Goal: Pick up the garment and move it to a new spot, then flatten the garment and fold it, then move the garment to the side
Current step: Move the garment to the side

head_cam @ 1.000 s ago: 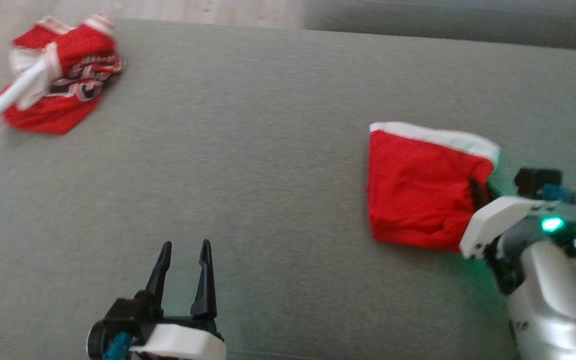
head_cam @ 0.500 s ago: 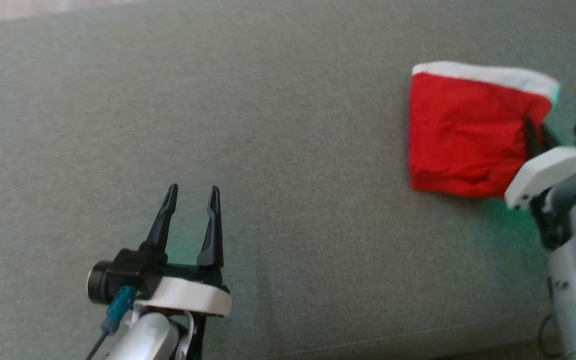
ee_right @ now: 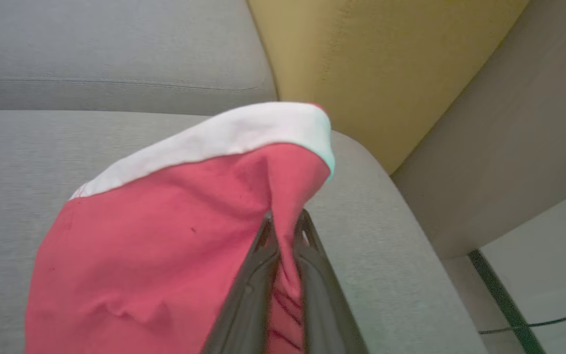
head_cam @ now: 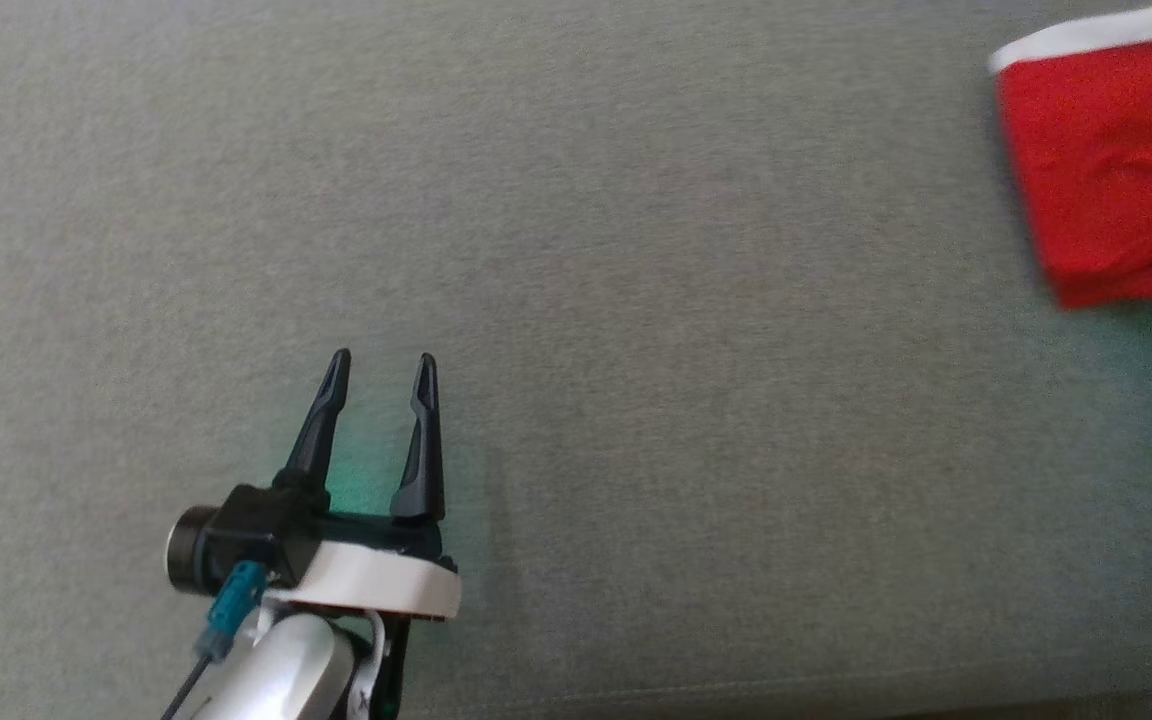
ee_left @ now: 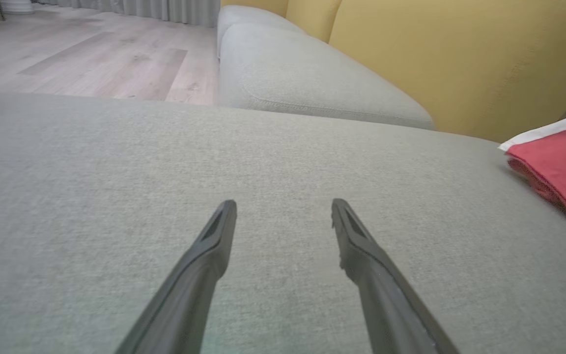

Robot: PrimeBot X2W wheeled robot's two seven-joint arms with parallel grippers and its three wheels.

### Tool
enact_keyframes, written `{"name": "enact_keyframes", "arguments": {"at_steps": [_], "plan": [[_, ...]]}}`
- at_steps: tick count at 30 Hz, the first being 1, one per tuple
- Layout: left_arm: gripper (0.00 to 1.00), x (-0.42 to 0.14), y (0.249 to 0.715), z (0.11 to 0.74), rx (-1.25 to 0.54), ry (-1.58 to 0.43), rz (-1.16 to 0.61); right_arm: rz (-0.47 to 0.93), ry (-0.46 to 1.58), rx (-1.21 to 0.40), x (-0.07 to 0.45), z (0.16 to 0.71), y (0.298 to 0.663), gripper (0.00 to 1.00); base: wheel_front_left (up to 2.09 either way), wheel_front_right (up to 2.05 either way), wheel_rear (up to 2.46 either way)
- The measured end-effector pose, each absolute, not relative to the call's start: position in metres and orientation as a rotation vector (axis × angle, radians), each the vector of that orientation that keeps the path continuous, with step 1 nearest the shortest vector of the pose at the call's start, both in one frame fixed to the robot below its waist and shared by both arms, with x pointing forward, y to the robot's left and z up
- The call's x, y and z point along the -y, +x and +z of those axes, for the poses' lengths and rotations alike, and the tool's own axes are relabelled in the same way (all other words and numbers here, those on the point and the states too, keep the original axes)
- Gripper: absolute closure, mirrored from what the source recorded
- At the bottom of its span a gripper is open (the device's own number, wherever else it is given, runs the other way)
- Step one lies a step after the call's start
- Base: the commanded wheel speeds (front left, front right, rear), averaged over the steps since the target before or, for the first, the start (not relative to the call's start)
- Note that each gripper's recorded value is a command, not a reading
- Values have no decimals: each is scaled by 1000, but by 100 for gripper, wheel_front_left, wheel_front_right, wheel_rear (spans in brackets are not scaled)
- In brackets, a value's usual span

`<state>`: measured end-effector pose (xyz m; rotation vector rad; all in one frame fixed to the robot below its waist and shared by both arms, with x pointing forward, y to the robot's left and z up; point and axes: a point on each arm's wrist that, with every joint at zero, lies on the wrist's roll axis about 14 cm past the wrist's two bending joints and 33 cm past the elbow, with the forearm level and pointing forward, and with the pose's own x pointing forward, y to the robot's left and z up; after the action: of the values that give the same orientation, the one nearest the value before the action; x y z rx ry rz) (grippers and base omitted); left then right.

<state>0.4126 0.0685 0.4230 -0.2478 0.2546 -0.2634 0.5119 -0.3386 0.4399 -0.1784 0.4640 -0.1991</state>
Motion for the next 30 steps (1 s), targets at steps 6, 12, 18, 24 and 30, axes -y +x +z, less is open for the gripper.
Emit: {"name": "enact_keyframes", "arguments": {"at_steps": [6,12,18,24,30], "plan": [[0,-87,413,418,-263,-234,-206,-236,-262,-490,365,444,538,90,0,0,0],[0,-97,413,415,-271,-228,-176,-247,-337,-473,376,444,549,0,0,0,0],[0,-97,413,424,-245,-223,-173,-234,-330,-419,368,452,548,0,0,0,0],[0,-96,411,441,-202,-223,-181,-132,-282,-308,315,472,554,0,0,0,0],[0,-110,395,454,-175,-214,-154,-27,-225,-182,262,502,539,0,0,0,0]]}}
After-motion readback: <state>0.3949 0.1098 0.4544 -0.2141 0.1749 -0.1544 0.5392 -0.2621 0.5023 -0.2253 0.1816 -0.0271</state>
